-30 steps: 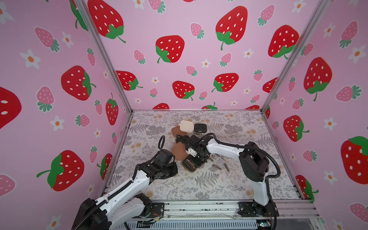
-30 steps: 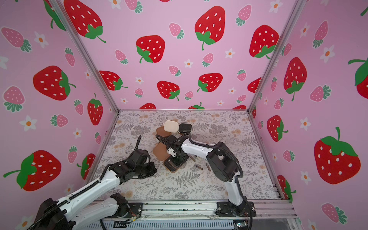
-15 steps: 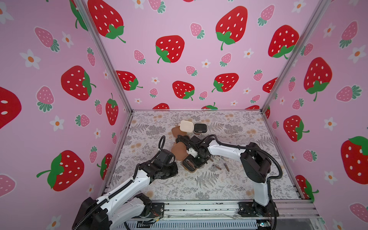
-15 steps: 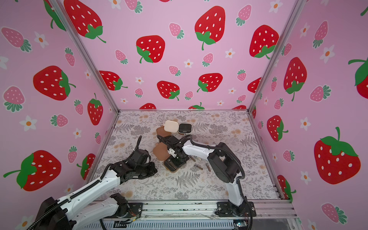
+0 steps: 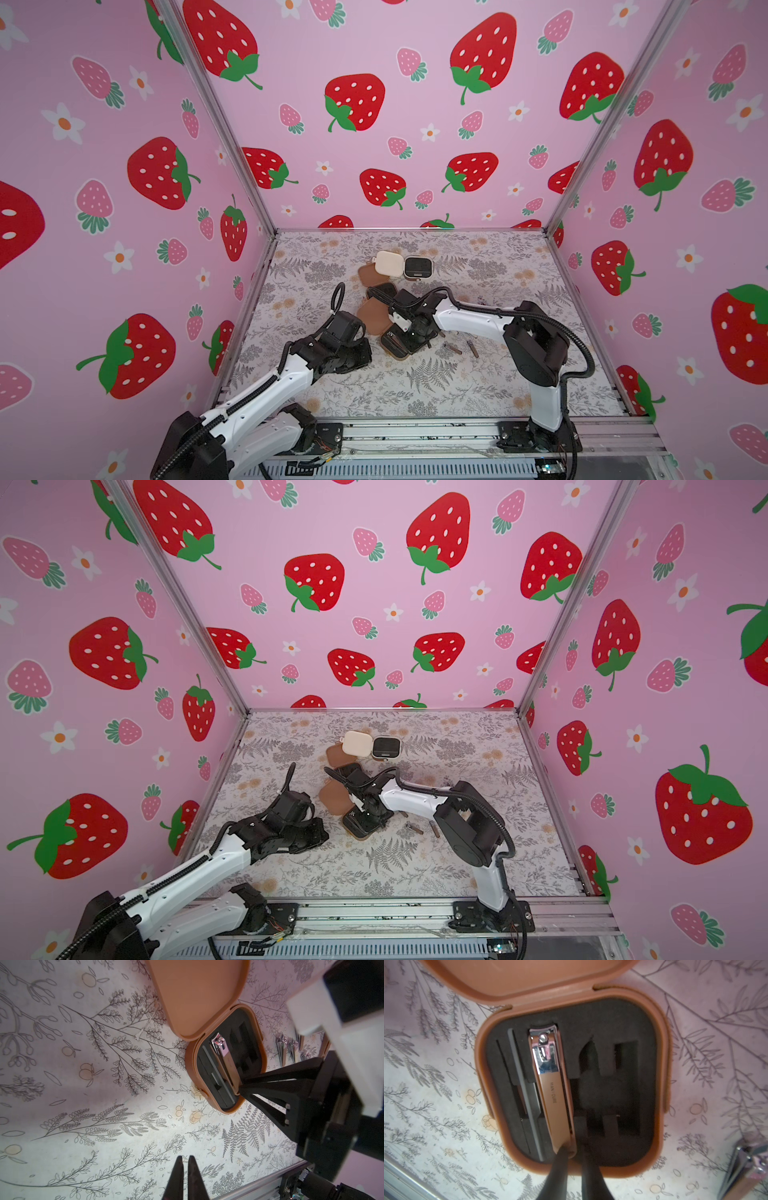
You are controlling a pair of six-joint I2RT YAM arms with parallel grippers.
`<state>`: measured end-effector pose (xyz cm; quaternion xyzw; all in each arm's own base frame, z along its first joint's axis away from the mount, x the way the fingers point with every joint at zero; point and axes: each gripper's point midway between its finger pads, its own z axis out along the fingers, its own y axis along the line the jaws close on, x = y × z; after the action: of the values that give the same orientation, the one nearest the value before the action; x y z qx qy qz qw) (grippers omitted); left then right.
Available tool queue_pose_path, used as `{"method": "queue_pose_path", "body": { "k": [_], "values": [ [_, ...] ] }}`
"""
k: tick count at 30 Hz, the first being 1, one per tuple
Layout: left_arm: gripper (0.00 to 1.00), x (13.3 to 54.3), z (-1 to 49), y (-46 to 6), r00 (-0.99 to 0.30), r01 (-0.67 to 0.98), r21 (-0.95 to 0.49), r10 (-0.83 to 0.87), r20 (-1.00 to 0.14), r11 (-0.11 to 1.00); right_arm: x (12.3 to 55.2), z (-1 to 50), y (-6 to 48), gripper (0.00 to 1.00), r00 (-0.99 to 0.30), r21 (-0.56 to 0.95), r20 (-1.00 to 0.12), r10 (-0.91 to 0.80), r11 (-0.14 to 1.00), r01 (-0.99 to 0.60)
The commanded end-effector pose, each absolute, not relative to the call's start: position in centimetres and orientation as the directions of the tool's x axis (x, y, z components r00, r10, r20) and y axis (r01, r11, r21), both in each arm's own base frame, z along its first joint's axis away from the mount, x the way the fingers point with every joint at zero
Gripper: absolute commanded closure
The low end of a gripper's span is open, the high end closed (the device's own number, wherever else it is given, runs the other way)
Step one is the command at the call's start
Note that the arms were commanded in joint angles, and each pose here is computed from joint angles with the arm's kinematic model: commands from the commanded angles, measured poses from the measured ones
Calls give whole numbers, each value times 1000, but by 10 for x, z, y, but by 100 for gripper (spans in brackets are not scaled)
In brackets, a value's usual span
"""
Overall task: Organize nail clipper sets
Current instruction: Place the nail clipper in the storage box.
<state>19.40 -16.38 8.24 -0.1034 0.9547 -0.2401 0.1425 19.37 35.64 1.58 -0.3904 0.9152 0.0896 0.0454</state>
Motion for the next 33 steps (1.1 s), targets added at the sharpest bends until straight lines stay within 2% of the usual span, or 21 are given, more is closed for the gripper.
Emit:
{"method": "queue_pose_path", "body": {
  "k": [1,8,13,16,21,27,30,33],
  "values": [
    [89,200,89,-169,-933,-133,-516,-283,-223,846,153,-76,282,84,-699,-23,171,-695,706,-707],
    [84,201,87,-172,-936,-132,-525,-281,-214,841,151,-79,275,84,-707,-41,190,-681,714,-699],
    [78,201,89,-173,-935,-135,-528,-285,-213,838,158,-59,282,84,-699,-46,161,-697,702,-711],
    [78,204,91,-172,-932,-143,-525,-293,-215,839,171,-32,298,84,-690,-43,92,-718,689,-723],
    [83,210,98,-175,-926,-162,-528,-314,-211,834,203,27,327,83,-685,-49,-65,-726,687,-725],
    [88,226,105,-187,-912,-197,-581,-365,-187,790,227,93,360,79,-695,58,-281,-662,711,-701],
    [100,237,107,-199,-905,-213,-631,-394,-161,746,233,111,364,78,-713,120,-340,-613,724,-679],
    [100,249,105,-214,-908,-215,-671,-399,-131,709,237,116,359,78,-740,174,-364,-565,740,-650]
  ]
}}
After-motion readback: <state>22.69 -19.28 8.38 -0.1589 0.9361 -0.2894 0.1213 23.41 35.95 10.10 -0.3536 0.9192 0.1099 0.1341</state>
